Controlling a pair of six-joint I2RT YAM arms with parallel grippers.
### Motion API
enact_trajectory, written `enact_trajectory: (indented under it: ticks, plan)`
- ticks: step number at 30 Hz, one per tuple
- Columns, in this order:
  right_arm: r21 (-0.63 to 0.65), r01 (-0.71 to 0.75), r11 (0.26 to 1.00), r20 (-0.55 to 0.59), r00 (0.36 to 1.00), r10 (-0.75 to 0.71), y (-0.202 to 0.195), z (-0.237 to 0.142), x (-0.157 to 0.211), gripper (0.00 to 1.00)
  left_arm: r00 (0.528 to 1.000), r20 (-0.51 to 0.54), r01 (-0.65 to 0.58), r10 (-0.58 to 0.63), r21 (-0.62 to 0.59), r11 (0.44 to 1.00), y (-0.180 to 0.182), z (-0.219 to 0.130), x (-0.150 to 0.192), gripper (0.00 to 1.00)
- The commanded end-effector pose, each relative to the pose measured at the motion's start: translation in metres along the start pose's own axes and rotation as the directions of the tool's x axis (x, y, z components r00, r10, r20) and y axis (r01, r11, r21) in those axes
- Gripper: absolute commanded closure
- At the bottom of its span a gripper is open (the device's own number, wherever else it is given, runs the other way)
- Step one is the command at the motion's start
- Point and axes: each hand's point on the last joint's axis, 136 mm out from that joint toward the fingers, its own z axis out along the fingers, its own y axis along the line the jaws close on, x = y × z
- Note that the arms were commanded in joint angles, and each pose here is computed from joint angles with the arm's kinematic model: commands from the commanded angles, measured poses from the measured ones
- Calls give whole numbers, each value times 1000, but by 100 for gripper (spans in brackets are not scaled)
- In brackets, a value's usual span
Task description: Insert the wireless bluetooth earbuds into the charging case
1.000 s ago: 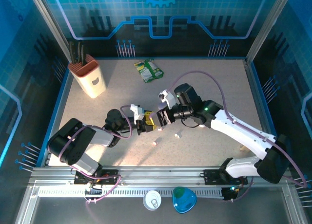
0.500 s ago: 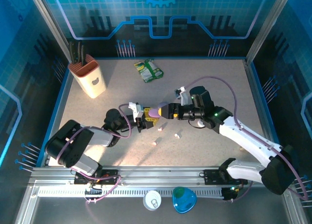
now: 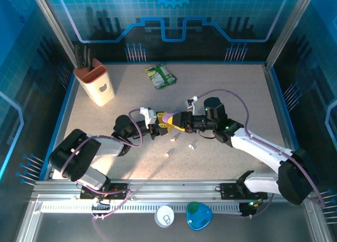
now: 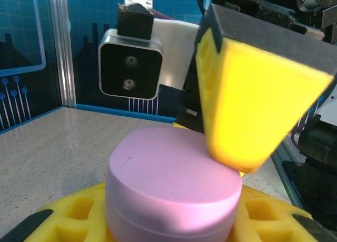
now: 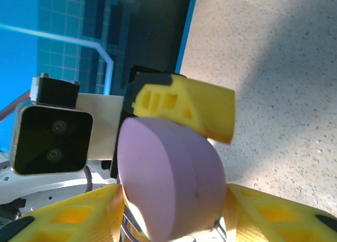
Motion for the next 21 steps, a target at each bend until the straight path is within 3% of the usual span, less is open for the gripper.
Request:
enact_trajectory:
  ticks: [1,6,11,14,15,18,21]
  plan:
    - [-67,-21,998,31,999,23,8,-1,-11,49,999,27,-26,25,40,999,-9,3,-10,69]
    - [-98,-48,994,55,997,54,6,-1,-16,51,1000,22,-21,20,41,999,-10,2,-8,68]
    - [-97,-50,994,61,997,56,5,-3,-17,74,1000,17,-17,16,38,999,-8,3,-5,68]
    - [-80,-46,996,76,996,52,0,-6,-18,79,1000,12,-18,18,38,999,-8,2,-3,66]
    - [-70,-42,997,81,996,48,-1,-7,-19,80,1000,11,-22,21,34,999,-7,2,-2,63]
    - [-11,-26,1000,120,992,28,-13,-14,-24,82,999,1,-43,43,13,999,-6,-1,4,39]
    - [96,-52,994,193,981,32,-41,-29,-35,82,998,-18,-65,64,-22,998,-4,-7,13,23]
